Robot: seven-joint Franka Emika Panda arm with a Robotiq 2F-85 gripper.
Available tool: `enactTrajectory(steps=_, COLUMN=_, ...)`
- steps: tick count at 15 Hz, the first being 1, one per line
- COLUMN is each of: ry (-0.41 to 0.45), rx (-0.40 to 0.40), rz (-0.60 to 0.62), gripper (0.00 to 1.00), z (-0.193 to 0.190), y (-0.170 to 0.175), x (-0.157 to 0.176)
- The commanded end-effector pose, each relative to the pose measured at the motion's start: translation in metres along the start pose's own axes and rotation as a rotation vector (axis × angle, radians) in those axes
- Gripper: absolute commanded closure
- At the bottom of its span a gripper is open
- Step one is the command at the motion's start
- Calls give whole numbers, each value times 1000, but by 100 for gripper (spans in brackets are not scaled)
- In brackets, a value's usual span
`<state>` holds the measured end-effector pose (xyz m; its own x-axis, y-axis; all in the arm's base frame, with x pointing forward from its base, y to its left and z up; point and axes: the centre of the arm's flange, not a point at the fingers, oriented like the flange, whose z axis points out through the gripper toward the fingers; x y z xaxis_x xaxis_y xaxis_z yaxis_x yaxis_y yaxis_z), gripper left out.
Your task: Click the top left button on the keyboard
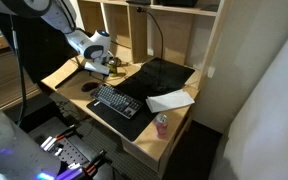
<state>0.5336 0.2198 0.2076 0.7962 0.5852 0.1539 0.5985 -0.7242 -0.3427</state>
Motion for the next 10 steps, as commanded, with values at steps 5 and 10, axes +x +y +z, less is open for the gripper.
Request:
enactTrajectory(steps=5, ry=25, rx=3, rz=10, gripper=0, z=-19, y=5, x=-8)
enactTrajectory(steps=10, ry=19, rx=3, rz=45, gripper=0, z=5, y=26, x=4)
